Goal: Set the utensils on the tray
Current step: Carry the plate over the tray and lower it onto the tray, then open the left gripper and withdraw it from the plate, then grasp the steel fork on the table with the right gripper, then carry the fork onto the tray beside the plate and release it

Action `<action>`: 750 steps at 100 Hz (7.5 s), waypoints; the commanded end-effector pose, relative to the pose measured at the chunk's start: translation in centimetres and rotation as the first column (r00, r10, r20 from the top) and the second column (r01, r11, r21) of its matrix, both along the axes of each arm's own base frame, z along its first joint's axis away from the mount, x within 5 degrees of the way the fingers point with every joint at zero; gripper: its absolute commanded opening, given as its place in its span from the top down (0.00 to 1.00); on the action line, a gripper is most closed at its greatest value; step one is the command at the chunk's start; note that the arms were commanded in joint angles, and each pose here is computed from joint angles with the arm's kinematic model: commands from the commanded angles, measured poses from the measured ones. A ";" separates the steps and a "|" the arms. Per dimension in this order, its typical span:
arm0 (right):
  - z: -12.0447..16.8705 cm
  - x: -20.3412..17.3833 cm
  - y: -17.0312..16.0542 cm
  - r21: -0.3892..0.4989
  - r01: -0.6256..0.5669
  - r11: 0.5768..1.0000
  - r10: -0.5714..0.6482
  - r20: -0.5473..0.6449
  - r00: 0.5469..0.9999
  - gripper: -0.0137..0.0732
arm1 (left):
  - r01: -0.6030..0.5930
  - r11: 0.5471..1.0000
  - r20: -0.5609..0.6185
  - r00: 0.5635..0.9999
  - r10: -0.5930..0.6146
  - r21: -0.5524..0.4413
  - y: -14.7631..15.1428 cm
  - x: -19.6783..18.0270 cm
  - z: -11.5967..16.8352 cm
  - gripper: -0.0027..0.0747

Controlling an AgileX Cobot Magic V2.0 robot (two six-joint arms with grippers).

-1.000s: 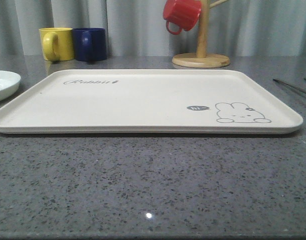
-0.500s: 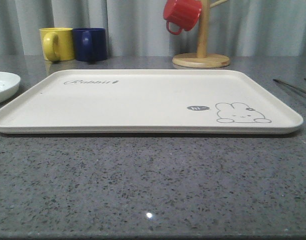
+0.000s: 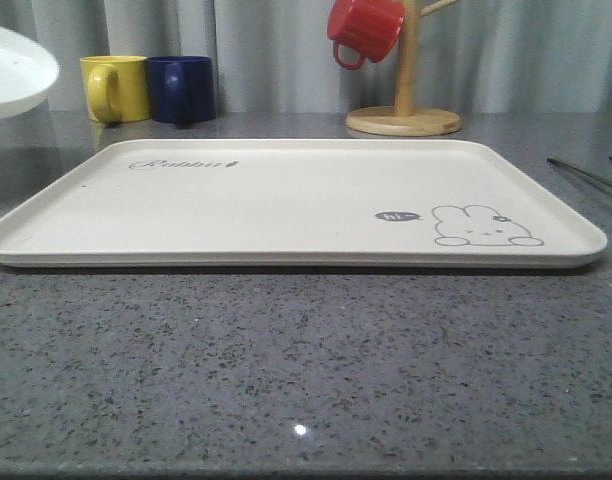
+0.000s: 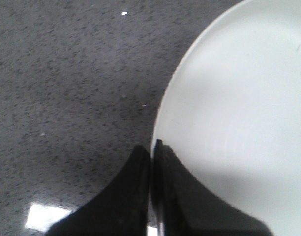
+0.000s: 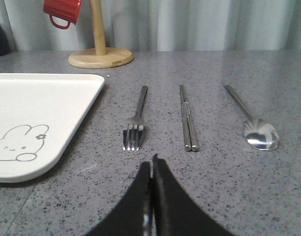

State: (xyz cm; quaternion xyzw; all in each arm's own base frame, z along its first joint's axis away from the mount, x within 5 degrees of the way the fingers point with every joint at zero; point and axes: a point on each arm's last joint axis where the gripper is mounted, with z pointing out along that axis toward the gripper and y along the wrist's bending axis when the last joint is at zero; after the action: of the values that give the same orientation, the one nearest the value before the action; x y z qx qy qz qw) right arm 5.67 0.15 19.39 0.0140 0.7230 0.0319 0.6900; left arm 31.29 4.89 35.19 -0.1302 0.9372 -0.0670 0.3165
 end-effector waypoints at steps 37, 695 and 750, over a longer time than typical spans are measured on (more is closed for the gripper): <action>0.8 -0.1 0.0 -0.007 0.006 1.000 -0.005 0.093 0.996 0.91 | 0.349 0.933 0.097 0.935 -0.341 -0.091 -11.4 0.1 1.5 0.99; 9.3 29.3 19.4 0.432 -0.014 0.902 0.392 -0.806 0.444 0.83 | 0.172 0.963 0.661 0.701 -0.266 0.205 -5.6 -27.4 -1.1 0.99; 11.4 28.8 18.8 0.418 -0.055 0.907 0.385 -0.769 0.510 0.35 | 0.172 0.963 0.661 0.701 -0.266 0.205 -5.6 -27.4 -1.1 0.99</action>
State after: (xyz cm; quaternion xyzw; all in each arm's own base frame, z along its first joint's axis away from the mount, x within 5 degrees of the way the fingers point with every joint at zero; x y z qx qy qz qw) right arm 35.05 19.46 26.17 0.0667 0.9616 0.2105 0.1629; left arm 3.75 -0.62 32.67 0.0379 0.7937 -0.0738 0.6026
